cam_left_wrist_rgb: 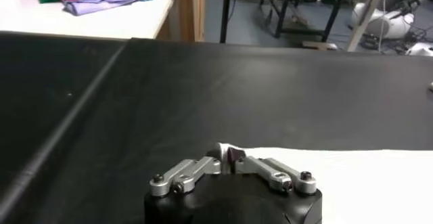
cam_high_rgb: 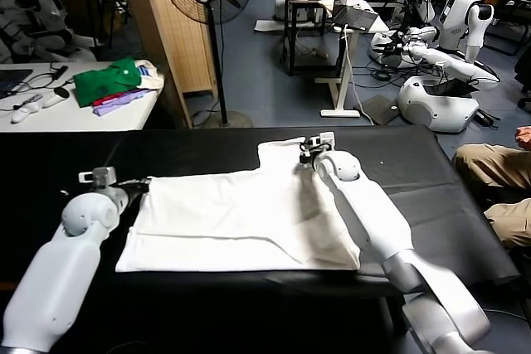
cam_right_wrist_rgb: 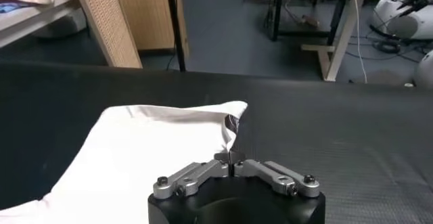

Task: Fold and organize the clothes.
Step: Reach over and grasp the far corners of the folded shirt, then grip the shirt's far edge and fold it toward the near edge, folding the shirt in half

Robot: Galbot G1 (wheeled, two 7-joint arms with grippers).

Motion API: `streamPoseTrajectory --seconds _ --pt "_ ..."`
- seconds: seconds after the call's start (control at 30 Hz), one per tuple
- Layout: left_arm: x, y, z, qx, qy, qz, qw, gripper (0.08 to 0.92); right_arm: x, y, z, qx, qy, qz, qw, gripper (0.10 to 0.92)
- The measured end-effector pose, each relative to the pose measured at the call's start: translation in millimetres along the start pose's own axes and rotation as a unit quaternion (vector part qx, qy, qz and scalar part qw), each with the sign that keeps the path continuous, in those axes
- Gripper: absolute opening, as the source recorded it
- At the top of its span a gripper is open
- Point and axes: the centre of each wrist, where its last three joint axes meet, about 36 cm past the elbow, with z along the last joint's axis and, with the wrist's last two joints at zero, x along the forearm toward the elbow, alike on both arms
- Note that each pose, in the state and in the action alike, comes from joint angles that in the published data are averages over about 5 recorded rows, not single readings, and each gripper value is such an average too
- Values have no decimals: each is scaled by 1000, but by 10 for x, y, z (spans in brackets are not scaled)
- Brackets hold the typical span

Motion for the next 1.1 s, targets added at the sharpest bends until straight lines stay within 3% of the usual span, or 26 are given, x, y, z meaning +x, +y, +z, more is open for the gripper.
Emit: streamPoseTrajectory --seconds 0.23,0.57,0.83,1.1 --pt "111 8 31 2 -22 6 1000 128 223 -48 -8 -21 -59 -20 998 122" --pt "602 -33 73 -13 -65 22 998 128 921 -172 96 -14 -107 -52 993 122" --pt "989 -42 153 -39 -93 24 995 128 1479 -358 360 -12 -95 -62 993 122" --pt "1278 1 290 -51 -97 15 994 128 1873 -264 565 5 -38 -55 998 122"
